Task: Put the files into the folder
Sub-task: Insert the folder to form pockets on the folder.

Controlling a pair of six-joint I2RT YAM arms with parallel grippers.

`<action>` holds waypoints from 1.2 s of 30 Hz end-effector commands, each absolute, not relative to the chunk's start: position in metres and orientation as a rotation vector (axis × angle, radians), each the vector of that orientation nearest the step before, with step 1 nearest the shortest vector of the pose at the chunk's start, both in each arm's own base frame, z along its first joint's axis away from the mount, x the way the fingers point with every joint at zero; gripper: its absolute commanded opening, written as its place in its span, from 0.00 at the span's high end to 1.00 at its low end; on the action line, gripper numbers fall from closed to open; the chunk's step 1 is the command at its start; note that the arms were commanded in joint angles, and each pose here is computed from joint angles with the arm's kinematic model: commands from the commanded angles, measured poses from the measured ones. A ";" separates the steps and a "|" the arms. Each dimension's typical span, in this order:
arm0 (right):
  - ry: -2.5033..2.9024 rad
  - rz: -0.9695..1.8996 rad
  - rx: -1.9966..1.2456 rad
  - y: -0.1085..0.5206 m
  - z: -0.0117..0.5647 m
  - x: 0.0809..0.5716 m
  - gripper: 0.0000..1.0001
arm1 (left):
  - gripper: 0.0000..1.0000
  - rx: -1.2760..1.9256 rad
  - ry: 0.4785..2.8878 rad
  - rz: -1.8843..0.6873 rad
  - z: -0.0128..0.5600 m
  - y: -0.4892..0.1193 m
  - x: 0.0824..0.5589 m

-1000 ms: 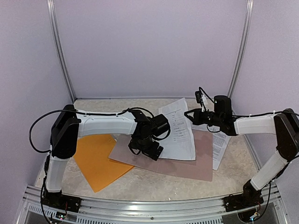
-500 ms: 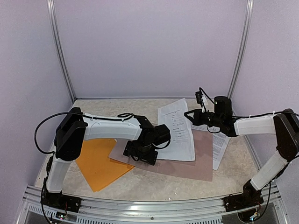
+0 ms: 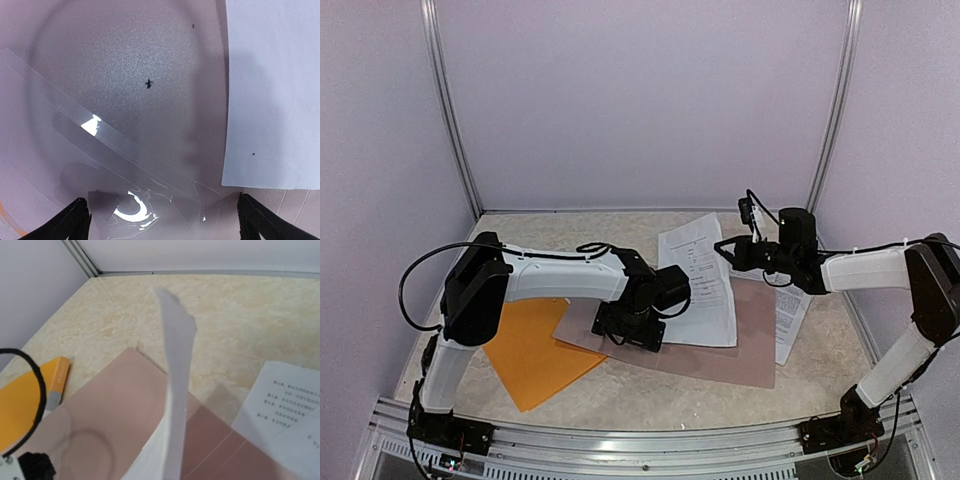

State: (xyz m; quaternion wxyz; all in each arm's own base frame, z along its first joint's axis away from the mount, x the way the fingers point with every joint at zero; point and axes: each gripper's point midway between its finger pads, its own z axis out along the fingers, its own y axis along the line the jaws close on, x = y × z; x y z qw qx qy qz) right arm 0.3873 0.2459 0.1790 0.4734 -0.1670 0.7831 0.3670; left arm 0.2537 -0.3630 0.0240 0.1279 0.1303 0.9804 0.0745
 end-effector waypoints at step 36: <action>1.920 0.897 -0.433 0.247 0.177 0.374 1.00 | 0.57 0.335 2.895 0.385 -0.020 -0.322 0.230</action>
